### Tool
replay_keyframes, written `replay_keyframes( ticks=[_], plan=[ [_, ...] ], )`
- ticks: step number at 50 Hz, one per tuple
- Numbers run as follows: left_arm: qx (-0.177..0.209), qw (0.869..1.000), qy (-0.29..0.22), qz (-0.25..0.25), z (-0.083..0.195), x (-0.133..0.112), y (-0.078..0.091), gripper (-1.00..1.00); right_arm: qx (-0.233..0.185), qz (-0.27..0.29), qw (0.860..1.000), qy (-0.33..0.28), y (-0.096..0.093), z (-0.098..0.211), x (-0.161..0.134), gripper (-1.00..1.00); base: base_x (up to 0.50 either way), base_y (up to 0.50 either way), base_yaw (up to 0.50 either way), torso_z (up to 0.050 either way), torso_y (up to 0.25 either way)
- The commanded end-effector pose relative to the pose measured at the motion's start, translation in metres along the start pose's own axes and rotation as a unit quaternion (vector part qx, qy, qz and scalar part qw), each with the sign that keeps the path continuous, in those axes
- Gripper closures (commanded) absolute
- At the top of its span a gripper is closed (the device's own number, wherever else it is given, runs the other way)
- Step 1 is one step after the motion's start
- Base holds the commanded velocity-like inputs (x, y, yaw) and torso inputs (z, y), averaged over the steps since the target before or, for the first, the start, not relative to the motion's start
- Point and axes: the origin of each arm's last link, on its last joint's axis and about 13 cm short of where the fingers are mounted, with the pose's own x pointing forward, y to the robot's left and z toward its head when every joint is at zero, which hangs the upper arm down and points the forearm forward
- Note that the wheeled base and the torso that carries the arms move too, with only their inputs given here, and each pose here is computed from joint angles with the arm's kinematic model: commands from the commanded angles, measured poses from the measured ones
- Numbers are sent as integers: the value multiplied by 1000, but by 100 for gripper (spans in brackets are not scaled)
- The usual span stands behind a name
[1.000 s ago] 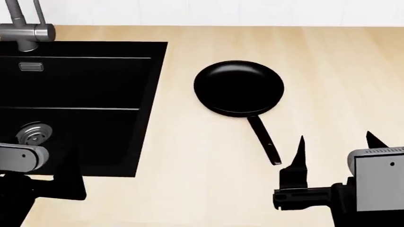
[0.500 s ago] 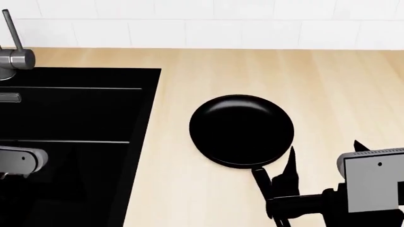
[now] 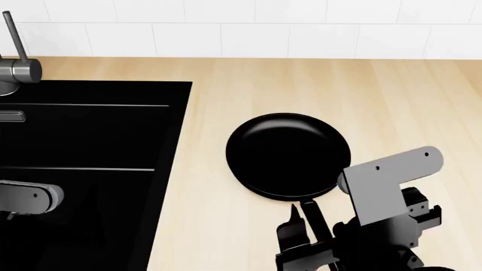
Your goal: Pick the pan and sponge and place them into the sink. Then turn on the water.
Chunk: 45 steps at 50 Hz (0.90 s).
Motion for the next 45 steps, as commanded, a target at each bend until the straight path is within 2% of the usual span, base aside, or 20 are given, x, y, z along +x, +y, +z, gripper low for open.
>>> replay_keyframes(
  ticks=[1,8,12,16,24,27,32,36,40,45],
  plan=[
    [1,1000,4,-3,-2,0,-1,-100,-3,35,998,51,-4,6,24,-100,0,0,0,0,0],
    [1,1000,5,-2,-1,2,-2,-100,2,42,997,71,-4,7,31,-100,0,0,0,0,0],
    [2,1000,8,-4,-3,-1,1,-100,1,35,996,88,-8,13,28,-100,0,0,0,0,0],
    [1,1000,12,-4,-5,0,1,-100,25,23,995,94,-12,17,22,-100,0,0,0,0,0],
    [10,1000,15,-7,0,-1,6,-100,23,30,992,123,-18,30,18,-100,0,0,0,0,0],
    [18,1000,19,-9,-2,-1,8,-100,36,42,990,130,-20,35,21,-100,0,0,0,0,0],
    [12,1000,19,-7,-3,1,6,-100,29,76,981,178,-21,39,29,-100,0,0,0,0,0],
    [9,1000,20,-7,-6,-1,10,-100,29,73,978,192,-24,42,33,-100,0,0,0,0,0],
    [8,1000,21,-6,-5,0,7,-100,22,78,973,218,-26,40,40,-100,0,0,0,0,0],
    [10,1000,24,-6,-8,0,7,-100,24,67,973,219,-30,39,48,-100,0,0,0,0,0]
  ],
)
